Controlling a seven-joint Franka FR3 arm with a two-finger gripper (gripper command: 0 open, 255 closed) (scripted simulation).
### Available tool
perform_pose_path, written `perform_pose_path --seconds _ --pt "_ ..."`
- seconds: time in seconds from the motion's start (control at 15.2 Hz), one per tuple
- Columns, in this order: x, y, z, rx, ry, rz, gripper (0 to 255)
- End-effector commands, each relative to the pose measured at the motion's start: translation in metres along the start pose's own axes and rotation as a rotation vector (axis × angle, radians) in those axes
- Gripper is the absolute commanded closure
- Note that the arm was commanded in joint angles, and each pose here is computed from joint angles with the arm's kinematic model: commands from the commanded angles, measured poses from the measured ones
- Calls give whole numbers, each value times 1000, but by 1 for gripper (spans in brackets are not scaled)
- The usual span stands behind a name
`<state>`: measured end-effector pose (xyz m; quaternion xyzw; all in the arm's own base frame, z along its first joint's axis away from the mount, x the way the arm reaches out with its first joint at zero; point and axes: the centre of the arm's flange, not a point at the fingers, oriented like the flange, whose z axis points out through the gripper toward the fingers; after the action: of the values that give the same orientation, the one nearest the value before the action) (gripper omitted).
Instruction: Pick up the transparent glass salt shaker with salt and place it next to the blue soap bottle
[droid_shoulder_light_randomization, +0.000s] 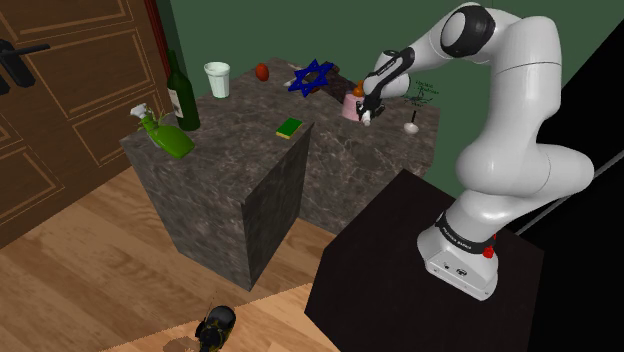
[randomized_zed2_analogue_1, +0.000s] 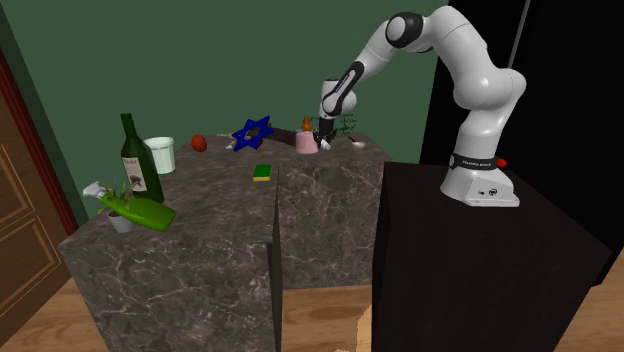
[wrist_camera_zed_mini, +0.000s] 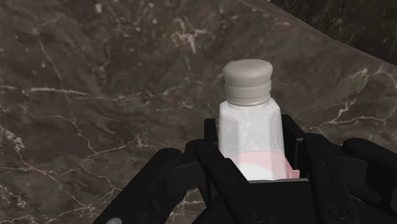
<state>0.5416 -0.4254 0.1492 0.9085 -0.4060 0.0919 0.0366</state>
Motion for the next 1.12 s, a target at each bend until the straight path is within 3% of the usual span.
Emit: perform_pose_path --seconds 0.0,0.33,0.86,0.92,1.06 --pt "-3 0 10 0 1 0 255" --pt "-8 0 39 0 1 0 255" --pt "-8 0 39 0 1 0 255" --pt "-8 0 39 0 1 0 0" --pt "-8 0 39 0 1 0 0"
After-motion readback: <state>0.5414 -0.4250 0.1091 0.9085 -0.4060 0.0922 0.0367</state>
